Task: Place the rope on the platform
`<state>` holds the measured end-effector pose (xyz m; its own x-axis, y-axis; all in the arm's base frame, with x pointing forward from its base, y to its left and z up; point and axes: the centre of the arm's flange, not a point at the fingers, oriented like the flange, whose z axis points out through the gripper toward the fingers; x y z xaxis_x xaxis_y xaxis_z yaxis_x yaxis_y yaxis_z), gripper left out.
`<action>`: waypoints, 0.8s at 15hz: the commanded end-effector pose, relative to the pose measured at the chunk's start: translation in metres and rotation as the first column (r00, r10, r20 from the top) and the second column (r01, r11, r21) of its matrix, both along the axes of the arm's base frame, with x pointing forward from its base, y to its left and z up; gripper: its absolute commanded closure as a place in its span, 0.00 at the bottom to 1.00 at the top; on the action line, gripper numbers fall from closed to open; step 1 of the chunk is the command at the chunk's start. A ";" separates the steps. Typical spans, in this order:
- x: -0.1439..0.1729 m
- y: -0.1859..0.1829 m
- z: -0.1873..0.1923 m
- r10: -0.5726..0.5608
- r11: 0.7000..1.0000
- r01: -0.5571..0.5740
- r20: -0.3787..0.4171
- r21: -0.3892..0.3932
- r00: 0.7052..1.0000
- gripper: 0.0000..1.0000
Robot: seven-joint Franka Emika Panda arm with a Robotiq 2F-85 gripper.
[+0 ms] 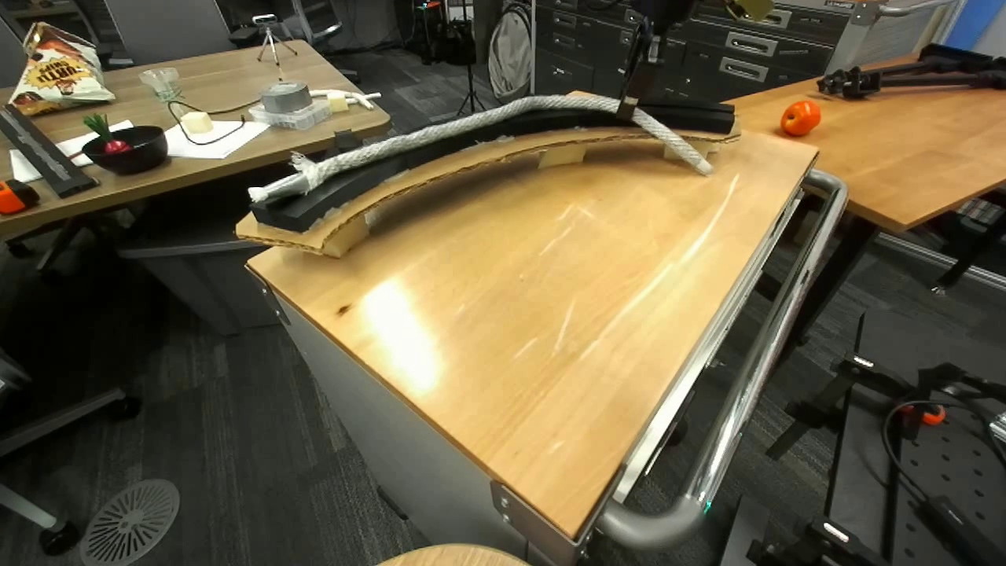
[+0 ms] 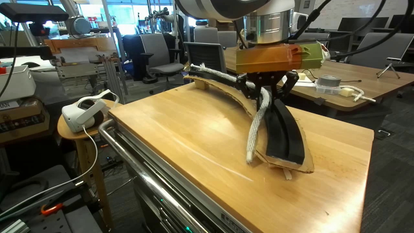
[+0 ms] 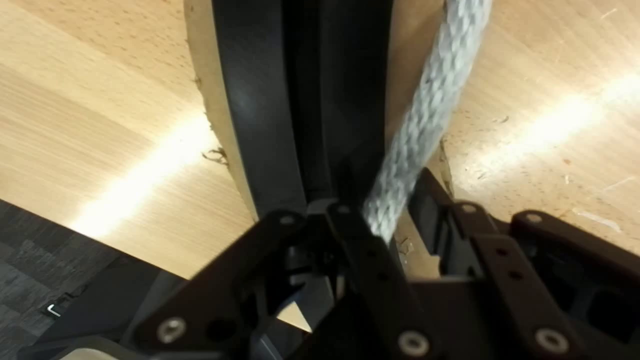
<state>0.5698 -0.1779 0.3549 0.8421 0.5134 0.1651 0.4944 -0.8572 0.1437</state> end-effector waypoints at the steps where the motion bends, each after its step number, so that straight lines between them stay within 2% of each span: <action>1: 0.007 0.001 0.004 -0.026 1.000 0.026 0.036 -0.006 0.999 0.90; 3: 0.007 0.002 0.005 -0.033 0.999 0.033 0.037 -0.009 0.999 0.93; 4: 0.007 0.003 0.006 -0.038 0.999 0.038 0.035 -0.012 0.999 0.90; 7: 0.007 0.011 0.011 -0.072 0.996 0.073 0.025 -0.051 0.997 0.89; 10: 0.011 0.026 0.017 -0.125 0.981 0.127 0.022 -0.144 0.992 0.89; 12: 0.017 0.040 0.020 -0.164 0.960 0.164 0.020 -0.228 0.986 0.89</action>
<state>0.5789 -0.1576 0.3606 0.8933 0.4380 0.1004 0.4034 -0.8801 0.2504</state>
